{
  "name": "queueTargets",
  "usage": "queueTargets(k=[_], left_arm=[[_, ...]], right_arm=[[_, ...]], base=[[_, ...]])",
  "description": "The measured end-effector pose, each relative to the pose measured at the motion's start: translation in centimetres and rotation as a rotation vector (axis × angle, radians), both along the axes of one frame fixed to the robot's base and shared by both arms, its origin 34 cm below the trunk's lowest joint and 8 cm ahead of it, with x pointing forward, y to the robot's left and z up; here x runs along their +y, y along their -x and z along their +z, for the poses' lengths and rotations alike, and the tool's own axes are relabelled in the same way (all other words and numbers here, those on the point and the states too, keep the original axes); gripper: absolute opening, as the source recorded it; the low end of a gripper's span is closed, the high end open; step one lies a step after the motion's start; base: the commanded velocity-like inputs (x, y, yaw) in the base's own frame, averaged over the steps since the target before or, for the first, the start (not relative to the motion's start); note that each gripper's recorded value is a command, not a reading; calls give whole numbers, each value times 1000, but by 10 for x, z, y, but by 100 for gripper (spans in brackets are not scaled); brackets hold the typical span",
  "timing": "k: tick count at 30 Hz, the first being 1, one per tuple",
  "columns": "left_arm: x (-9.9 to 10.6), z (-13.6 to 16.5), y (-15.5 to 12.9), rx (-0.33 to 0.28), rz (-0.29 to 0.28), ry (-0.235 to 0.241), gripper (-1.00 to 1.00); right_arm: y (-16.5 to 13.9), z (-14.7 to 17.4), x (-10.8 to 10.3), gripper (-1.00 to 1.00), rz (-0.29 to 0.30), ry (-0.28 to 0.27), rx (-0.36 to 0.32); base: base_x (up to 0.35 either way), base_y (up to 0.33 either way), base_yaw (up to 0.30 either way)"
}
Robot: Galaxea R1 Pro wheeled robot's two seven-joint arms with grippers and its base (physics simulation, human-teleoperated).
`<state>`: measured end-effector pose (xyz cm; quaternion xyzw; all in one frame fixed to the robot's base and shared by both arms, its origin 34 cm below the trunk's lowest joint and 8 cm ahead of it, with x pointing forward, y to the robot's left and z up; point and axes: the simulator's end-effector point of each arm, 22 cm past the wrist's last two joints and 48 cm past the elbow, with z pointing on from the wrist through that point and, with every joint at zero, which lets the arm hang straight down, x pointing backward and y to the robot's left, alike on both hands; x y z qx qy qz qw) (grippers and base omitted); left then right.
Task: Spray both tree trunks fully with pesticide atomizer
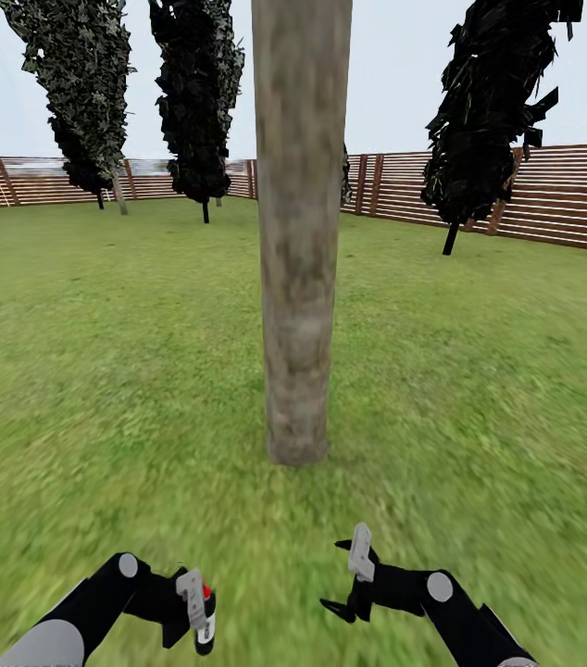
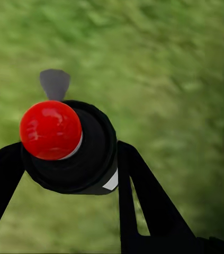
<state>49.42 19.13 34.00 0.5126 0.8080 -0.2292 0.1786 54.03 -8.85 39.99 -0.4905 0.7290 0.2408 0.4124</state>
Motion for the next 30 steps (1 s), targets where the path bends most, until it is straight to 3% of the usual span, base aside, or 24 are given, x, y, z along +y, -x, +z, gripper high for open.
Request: queueTargets(k=[6, 17, 18, 26, 30], left_arm=[[-9, 5, 10, 41, -39, 30, -100], [-24, 8, 7, 26, -73, 30, -100], [-27, 9, 7, 26, -75, 34, -100], [-47, 7, 16, 33, -144, 26, -100], [-49, 7, 18, 33, -153, 25, -100]], right_arm=[[9, 7, 9, 100, 67, -15, 13], [11, 6, 9, 100, 75, -16, 20], [11, 6, 9, -100, 75, -16, 20], [12, 7, 11, -100, 77, -17, 20], [12, 10, 23, -100, 83, -34, 18]], base=[[0, 0, 0], [0, 0, 0], [0, 0, 0], [0, 0, 0], [0, 0, 0]])
